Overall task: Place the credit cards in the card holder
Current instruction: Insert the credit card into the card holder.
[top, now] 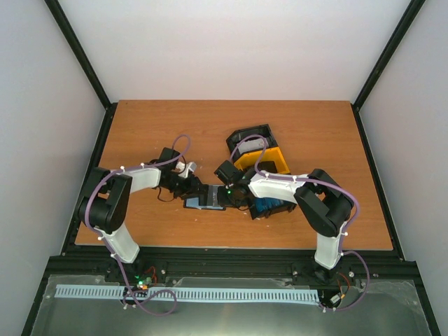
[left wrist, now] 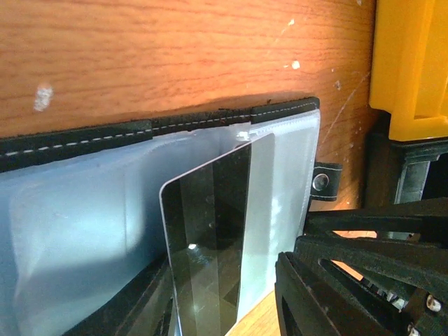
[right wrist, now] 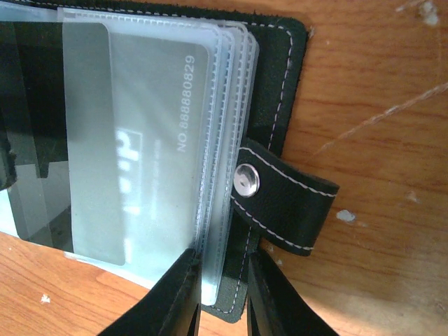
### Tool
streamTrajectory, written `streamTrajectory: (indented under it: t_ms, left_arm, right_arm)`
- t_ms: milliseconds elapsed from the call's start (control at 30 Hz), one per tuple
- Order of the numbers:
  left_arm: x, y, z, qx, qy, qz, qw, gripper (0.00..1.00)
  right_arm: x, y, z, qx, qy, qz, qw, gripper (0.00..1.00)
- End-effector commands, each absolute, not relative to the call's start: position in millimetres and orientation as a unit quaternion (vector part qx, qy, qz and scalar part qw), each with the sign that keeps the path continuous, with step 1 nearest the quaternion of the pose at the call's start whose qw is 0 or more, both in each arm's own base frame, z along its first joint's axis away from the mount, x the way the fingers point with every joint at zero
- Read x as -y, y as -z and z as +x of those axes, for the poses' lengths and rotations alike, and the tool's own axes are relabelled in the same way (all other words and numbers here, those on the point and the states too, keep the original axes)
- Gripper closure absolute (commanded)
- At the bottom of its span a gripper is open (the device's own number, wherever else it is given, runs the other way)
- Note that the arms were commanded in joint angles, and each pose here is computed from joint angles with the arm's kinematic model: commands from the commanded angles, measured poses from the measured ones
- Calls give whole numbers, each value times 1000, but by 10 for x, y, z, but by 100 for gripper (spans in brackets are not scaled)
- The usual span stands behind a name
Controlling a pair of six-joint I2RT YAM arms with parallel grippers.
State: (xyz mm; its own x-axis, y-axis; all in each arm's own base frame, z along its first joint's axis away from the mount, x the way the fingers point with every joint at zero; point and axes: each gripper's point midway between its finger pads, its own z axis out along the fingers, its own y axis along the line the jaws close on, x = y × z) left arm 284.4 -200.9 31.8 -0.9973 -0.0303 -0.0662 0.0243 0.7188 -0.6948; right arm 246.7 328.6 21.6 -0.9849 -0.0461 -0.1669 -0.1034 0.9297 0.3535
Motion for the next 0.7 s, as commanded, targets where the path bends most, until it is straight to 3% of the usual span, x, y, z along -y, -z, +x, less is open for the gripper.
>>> streamTrajectory:
  t_ms: [0,167,667]
  left_arm:
    - [1834,-134,2845,-951,307,-9,37,64]
    - [1918,-109,2866,-947,321,2,30,74]
    - [2268,-188,2743,-929,363,66,11,73]
  right_arm:
    - [-3293,-121,2434,-980,-179,-37,76,81]
    - [-3306,-101,2435,-980,-182,-37,75,81]
    - [-3315,-135,2457,-978,-189,-28,83,81]
